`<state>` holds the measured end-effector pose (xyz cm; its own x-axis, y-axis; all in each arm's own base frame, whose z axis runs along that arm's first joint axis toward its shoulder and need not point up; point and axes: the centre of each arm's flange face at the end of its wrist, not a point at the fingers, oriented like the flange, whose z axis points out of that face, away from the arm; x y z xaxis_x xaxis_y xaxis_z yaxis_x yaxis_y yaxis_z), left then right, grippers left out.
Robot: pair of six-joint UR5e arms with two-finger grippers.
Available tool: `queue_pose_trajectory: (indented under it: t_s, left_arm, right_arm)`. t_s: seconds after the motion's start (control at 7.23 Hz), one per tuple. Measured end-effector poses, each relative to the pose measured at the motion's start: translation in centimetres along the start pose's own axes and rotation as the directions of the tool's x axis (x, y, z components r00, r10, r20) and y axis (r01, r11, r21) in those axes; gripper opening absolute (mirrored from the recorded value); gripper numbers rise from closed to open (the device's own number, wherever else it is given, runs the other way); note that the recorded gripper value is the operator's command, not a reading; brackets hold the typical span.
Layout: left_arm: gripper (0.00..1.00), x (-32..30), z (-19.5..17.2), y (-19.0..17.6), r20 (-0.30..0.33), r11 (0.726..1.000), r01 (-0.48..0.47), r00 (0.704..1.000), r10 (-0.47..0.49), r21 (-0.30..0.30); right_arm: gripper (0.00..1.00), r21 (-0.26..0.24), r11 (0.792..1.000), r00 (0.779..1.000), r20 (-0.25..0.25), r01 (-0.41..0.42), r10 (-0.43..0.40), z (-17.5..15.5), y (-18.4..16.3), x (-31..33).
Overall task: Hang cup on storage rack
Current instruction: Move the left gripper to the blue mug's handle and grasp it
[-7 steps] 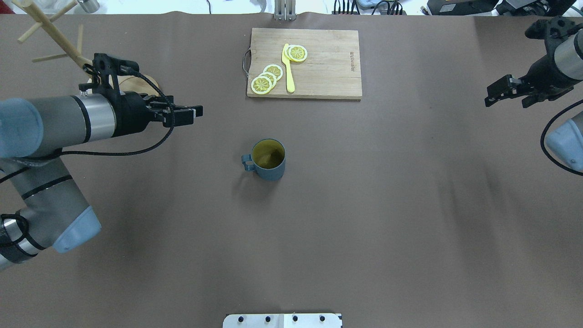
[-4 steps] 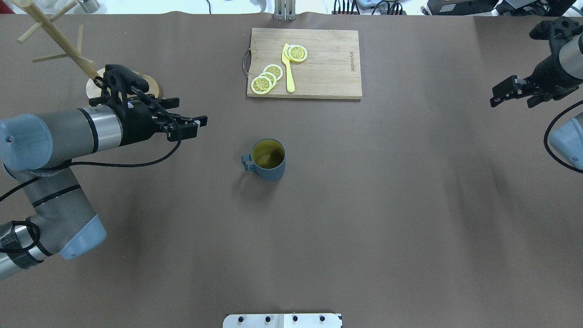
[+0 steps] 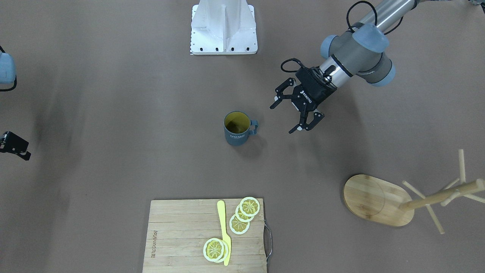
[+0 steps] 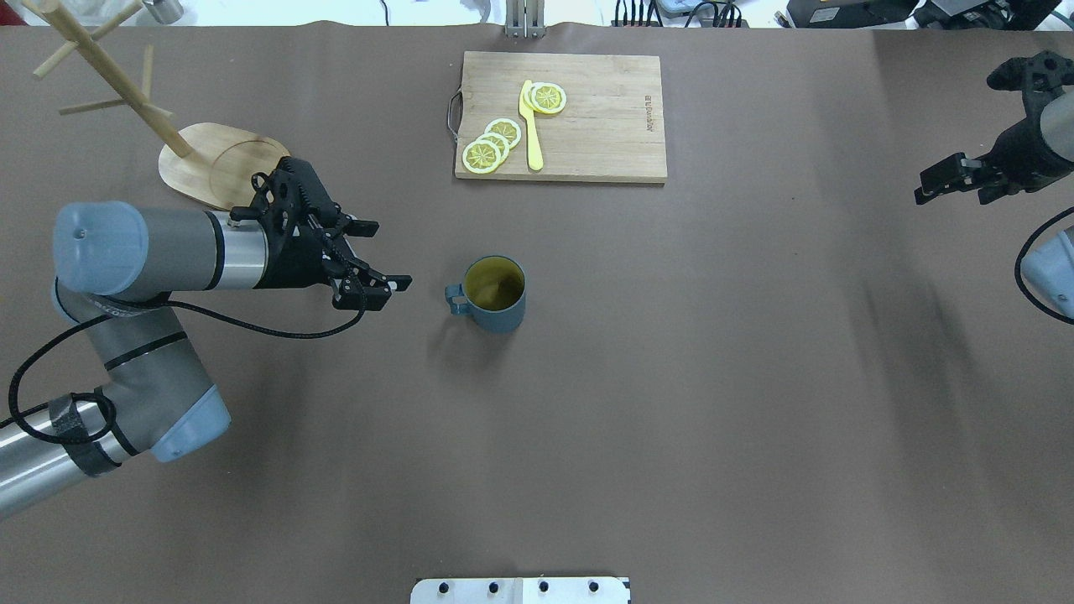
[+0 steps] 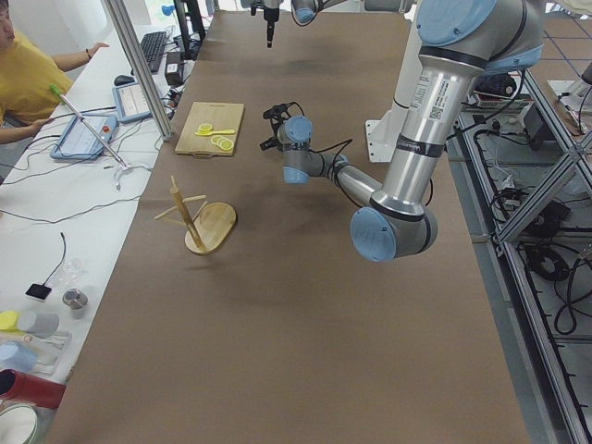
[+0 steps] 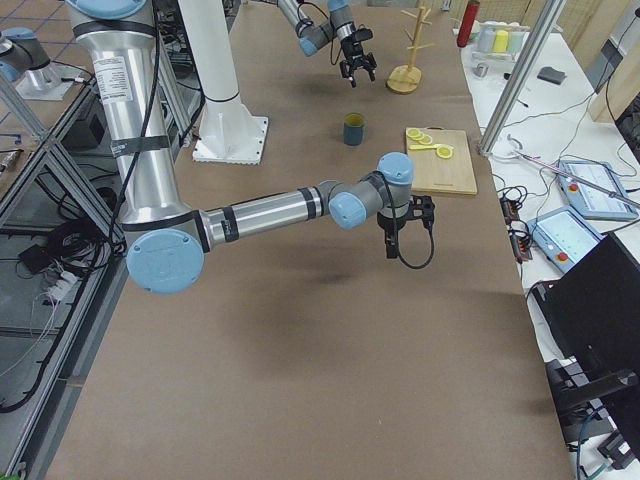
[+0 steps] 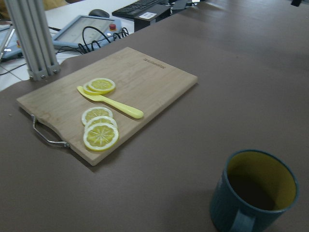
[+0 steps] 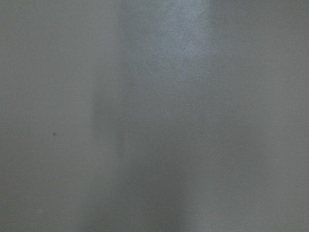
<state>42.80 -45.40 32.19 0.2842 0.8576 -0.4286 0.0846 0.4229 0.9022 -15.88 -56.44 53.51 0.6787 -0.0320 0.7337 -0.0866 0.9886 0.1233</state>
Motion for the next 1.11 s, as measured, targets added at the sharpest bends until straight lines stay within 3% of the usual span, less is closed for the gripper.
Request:
queue_pose_trajectory:
  t_s: [0.28,0.55,1.11]
  left_arm:
    - [0.96,-0.3,2.0,0.1,-0.039,0.999,-0.025,0.999,0.024,-0.036]
    - [0.86,-0.7,4.3,-0.4,-0.041,0.998,-0.026,0.999,0.024,-0.053]
    - [0.8,1.3,6.3,0.7,-0.079,0.997,-0.025,0.997,0.018,-0.079]
  right_arm:
    - [1.0,0.004,1.0,1.0,0.014,-0.008,0.008,-0.4,-0.3,1.0]
    - [1.0,0.005,1.0,1.0,0.02,-0.012,0.012,-0.6,-0.4,1.3]
    - [1.0,0.005,1.0,1.0,0.026,-0.015,0.015,-0.7,-0.6,1.1]
